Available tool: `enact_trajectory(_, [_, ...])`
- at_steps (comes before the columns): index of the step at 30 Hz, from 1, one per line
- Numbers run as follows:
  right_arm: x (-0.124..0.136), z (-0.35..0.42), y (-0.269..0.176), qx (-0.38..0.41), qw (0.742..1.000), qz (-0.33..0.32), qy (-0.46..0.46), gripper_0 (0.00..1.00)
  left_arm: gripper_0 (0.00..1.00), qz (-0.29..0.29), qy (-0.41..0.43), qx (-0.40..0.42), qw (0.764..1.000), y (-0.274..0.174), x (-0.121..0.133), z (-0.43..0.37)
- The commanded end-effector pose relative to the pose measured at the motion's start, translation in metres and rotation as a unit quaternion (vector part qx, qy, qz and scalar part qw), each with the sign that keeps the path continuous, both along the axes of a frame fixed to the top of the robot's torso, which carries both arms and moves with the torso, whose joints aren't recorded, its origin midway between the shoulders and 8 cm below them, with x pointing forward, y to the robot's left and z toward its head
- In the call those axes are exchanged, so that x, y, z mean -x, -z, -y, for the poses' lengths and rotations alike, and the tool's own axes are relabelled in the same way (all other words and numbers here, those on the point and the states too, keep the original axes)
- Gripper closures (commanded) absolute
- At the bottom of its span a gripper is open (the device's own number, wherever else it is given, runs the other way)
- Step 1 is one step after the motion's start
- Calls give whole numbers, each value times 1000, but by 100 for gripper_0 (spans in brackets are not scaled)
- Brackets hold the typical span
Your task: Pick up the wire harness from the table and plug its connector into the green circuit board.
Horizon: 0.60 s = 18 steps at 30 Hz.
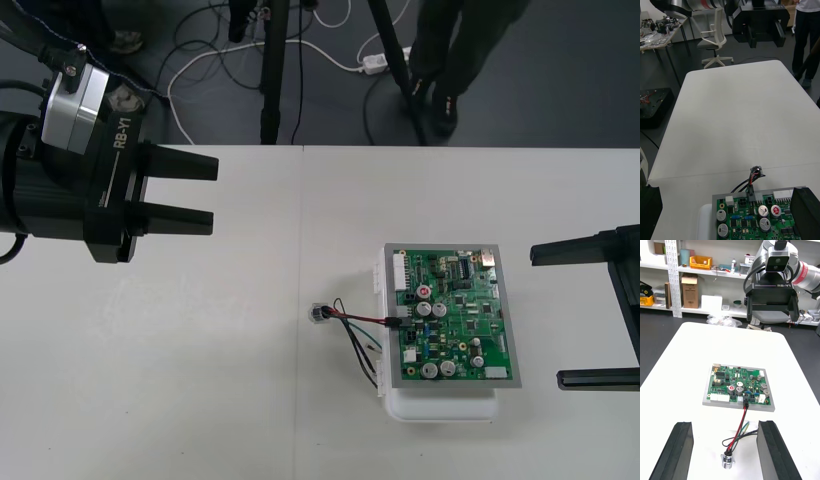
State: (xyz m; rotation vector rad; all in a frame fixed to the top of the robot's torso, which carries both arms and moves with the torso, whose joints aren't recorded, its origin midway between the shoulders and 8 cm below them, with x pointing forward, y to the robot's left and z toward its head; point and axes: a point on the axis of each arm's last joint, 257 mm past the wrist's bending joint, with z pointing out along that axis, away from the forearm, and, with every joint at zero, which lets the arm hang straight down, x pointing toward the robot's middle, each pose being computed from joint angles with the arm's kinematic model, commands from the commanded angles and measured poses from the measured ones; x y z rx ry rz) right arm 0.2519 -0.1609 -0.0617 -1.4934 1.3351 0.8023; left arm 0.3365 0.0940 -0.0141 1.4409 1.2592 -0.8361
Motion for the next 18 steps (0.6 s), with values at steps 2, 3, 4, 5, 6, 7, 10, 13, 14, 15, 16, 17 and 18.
enact_trajectory(2, [-2, 4, -10, 5, 999, 32, -6, 0, 50, 41, -8, -1, 999, -24, -6, 0])
enact_trajectory(3, [-2, 4, -10, 5, 999, 32, -6, 0, 50, 41, -8, -1, 999, -24, -6, 0])
enact_trajectory(4, [-2, 4, -10, 5, 999, 32, -6, 0, 50, 41, -8, -1, 999, -24, -6, 0])
enact_trajectory(5, [-2, 4, -10, 5, 999, 32, -6, 0, 50, 41, -8, -1, 999, -24, -6, 0])
enact_trajectory(6, [-2, 4, -10, 5, 999, 32, -6, 0, 50, 41, -8, -1, 999, -24, -6, 0])
enact_trajectory(7, [-2, 4, -10, 5, 999, 32, -6, 0, 50, 41, -8, -1, 999, -24, -6, 0])
enact_trajectory(10, [-2, 4, -10, 5, 999, 32, -6, 0, 50, 41, -8, -1, 999, -24, -6, 0])
enact_trajectory(13, [-2, 4, -10, 5, 999, 32, -6, 0, 50, 41, -8, -1, 999, -24, -6, 0])
enact_trajectory(14, [-2, 4, -10, 5, 999, 32, -6, 0, 50, 41, -8, -1, 999, -24, -6, 0])
enact_trajectory(15, [-2, 4, -10, 5, 999, 32, -6, 0, 50, 41, -8, -1, 999, -24, -6, 0])
enact_trajectory(16, [-2, 4, -10, 5, 999, 32, -6, 0, 50, 41, -8, -1, 999, -24, -6, 0])
enact_trajectory(17, [-2, 4, -10, 5, 999, 32, -6, 0, 50, 41, -8, -1, 999, -24, -6, 0])
enact_trajectory(18, [-2, 4, -10, 5, 999, 32, -6, 0, 50, 41, -8, -1, 999, -24, -6, 0])
